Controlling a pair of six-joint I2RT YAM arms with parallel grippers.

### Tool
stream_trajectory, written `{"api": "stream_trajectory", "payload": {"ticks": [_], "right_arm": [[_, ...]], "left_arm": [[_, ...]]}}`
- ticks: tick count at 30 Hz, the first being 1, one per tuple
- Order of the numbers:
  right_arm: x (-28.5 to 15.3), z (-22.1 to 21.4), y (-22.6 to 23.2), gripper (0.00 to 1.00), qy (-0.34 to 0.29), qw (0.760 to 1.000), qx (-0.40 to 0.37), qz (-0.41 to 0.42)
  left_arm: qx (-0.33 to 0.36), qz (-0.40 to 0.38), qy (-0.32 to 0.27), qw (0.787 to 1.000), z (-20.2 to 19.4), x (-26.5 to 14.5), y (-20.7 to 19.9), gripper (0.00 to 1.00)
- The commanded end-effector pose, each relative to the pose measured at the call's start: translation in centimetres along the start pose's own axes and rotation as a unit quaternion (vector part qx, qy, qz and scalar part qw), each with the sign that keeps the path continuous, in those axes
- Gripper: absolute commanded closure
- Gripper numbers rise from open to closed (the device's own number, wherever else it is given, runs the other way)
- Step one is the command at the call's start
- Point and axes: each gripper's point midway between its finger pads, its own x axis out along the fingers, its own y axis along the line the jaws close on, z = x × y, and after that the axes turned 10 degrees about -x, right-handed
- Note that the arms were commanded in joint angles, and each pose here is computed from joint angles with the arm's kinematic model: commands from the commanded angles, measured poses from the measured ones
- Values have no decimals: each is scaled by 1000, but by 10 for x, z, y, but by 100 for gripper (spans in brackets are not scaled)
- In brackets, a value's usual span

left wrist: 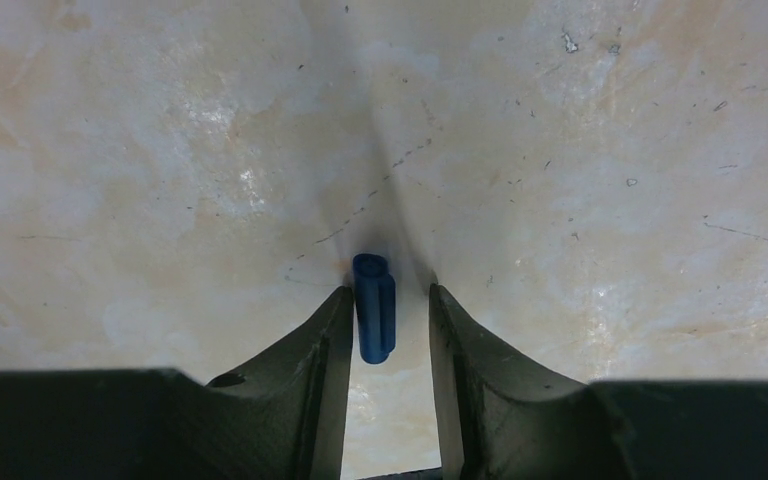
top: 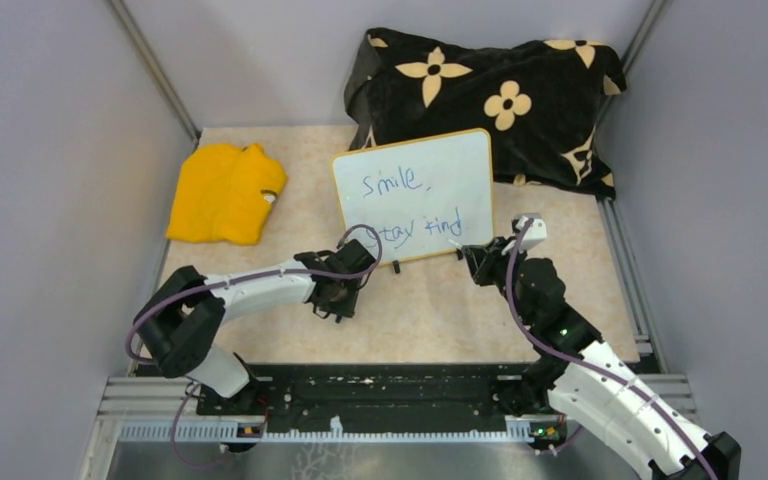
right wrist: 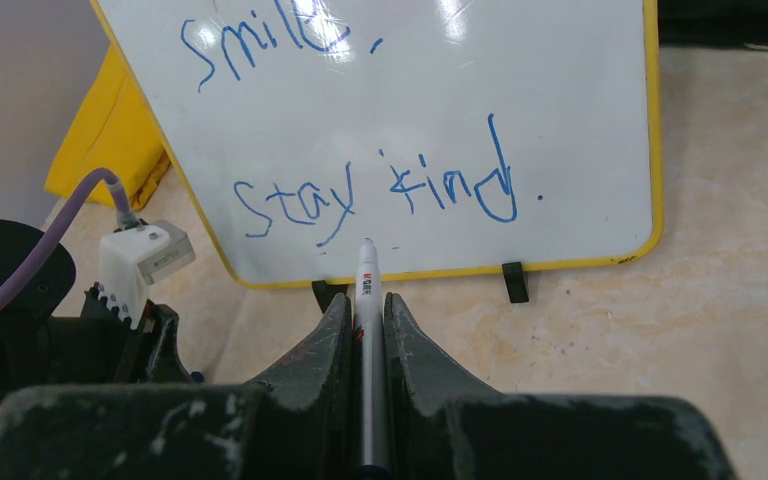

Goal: Write a sentence on the whiteboard
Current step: Close the whiteboard marker at the center of the board.

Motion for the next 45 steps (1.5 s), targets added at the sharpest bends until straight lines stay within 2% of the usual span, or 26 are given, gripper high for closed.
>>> {"api": "stream_trajectory", "payload": {"ticks": [1, 19, 21, 23, 25, 28, 31, 34, 38, 45], "right_arm": [[-1, 14, 4, 100, -27, 1000, 2, 8], [0, 12, 4, 100, -24, 1000, 2, 9], [-1, 12, 4, 100, -25, 1000, 1, 9], [-1, 13, 4, 100, -25, 1000, 2, 9], [-1, 13, 5, 100, -26, 1000, 2, 9], [-1, 13, 4, 100, -25, 1000, 2, 9], [-1, 13, 5, 100, -25, 1000, 3, 9], [-1, 14, 5, 100, -26, 1000, 3, 11], [-2, 15, 5, 100, -29, 999, 4, 12], [-3, 17, 6, 100, -32, 999, 5, 13]], "left_arm": [[26, 21, 40, 999, -19, 7, 5, 63], [20, 8, 48, 999, -28, 10, 3, 83], [18, 5, 47, 999, -27, 9, 2, 77], [15, 3, 43, 999, -25, 7, 2, 61], [13, -1, 40, 999, -24, 4, 1, 53], [10, -14, 36, 999, -24, 0, -1, 48], [5, -30, 39, 999, -25, 0, -4, 47], [1, -45, 51, 998, -31, 2, -6, 51], [-1, -54, 61, 997, -37, 5, -8, 62], [-1, -54, 63, 997, -38, 6, -7, 75]]}}
